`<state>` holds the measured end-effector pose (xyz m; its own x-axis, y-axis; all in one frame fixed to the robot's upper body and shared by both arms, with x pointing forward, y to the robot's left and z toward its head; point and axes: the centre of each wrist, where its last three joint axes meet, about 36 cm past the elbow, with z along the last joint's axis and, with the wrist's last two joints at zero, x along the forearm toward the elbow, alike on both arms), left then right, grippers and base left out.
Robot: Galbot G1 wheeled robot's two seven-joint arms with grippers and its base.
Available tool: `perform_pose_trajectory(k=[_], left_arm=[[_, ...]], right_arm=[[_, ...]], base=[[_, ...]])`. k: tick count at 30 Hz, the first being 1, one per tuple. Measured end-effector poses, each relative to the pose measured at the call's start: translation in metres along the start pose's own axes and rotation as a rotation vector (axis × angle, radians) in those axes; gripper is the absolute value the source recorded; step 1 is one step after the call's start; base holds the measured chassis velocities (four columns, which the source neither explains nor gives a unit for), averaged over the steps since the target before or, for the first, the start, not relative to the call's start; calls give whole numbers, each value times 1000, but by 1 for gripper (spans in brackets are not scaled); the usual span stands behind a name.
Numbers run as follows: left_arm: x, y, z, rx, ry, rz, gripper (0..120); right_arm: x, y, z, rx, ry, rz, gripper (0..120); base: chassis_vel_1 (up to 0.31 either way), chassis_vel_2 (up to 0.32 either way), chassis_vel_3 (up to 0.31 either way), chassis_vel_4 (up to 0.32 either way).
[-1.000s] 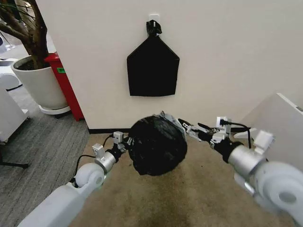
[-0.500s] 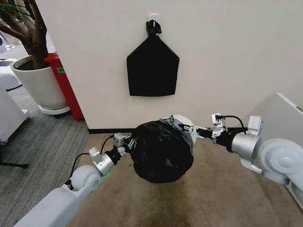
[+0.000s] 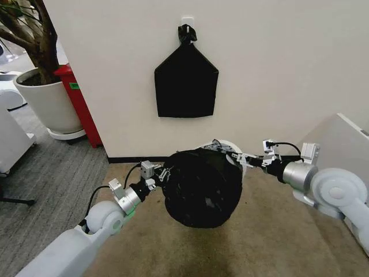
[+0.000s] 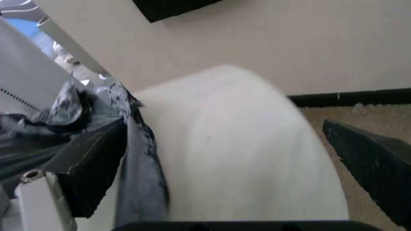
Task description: Place the garbage bag over the trash bin.
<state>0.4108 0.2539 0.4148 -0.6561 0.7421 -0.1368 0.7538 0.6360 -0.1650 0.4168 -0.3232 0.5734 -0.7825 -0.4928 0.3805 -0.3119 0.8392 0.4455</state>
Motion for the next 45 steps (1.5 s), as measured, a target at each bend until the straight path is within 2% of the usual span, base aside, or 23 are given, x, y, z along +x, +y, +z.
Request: perform_pose_trajectory(k=[8,12,18,26,30,33,38,45], left_arm=[[3,-7,-2,5,-1,43,0],[4,-7,-1,11,-2,37,0],[2,-6,3,99,2,-111,0],[4,-5,11,163,28,-166,0],[7,-5,12,175,34,-133,0],[10,-10,8,180,24,-47,0],[11,-13,5,181,18,28,0],[11,-9,3,172,12,32,0]], right_arm=[[-16,-20,-4,-19,-20,33,100],[-15,-20,-4,-21,-29,35,100],[-3,1,-1,-19,-53,14,100],[4,17,-4,-62,-74,-23,100],[1,7,-7,-110,-76,-23,100],[-10,-17,-7,-150,-76,-50,100],[-24,-36,-5,-185,-69,-81,100],[-19,-57,-4,-194,2,-121,100]], base=[[0,0,0,0],[0,0,0,0],[0,0,0,0],[0,0,0,0],[0,0,0,0],[0,0,0,0],[0,0,0,0],[0,0,0,0]])
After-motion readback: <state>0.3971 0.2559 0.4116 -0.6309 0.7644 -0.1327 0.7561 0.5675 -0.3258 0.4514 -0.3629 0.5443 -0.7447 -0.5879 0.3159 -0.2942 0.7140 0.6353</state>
